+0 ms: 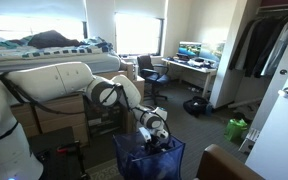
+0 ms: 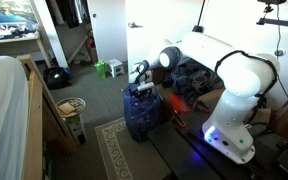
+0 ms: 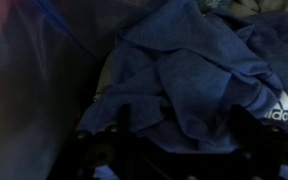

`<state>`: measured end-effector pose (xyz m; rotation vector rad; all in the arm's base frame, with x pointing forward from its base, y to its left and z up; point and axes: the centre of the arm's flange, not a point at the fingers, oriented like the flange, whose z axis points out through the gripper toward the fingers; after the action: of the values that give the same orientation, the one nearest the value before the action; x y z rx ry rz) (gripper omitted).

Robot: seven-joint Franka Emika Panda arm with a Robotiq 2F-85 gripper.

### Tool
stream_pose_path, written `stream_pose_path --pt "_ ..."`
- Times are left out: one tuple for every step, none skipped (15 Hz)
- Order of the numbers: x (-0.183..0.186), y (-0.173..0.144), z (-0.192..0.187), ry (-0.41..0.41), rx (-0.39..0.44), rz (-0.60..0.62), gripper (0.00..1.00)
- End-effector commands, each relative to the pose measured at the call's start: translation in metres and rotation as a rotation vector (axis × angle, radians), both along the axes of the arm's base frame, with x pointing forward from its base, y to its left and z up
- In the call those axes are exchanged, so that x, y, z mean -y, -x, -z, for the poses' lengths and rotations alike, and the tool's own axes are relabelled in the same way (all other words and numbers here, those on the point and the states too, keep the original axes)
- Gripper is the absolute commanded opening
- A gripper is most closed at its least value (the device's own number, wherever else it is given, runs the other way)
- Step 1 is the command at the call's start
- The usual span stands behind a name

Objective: Take the blue cloth from the laundry basket and put it on the couch

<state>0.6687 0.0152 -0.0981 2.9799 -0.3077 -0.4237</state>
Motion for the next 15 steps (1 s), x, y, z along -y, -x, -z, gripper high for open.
stream_pose_path --pt "0.011 -0.023 0.024 0.048 -0.022 0.027 1.0" --pt "0.014 -0.022 0.028 0.051 -0.028 0.027 0.75" --pt "0.017 -0.02 0.029 0.056 -0.03 0.034 0.74" --pt "0.018 -0.019 0.028 0.053 -0.033 0.031 0.66" --pt "0.019 -0.02 0.026 0.051 -0.028 0.034 0.58" --pt "0.019 -0.02 0.024 0.047 -0.024 0.037 0.49" --pt "0.018 -0.02 0.022 0.044 -0.02 0.037 0.42" --pt "0.018 -0.02 0.02 0.044 -0.017 0.036 0.35" --pt "0.017 -0.021 0.018 0.042 -0.013 0.034 0.27" --pt "0.016 -0.021 0.015 0.033 -0.005 0.034 0.2" --pt "0.014 -0.022 0.011 0.025 0.002 0.034 0.12" --pt "0.012 -0.022 0.006 0.022 0.011 0.03 0.05" --pt "0.009 -0.021 -0.001 0.029 0.017 0.024 0.01" --pt "0.005 -0.02 -0.011 0.034 0.016 0.016 0.0" --pt "0.0 -0.016 -0.024 0.032 0.01 -0.002 0.0"
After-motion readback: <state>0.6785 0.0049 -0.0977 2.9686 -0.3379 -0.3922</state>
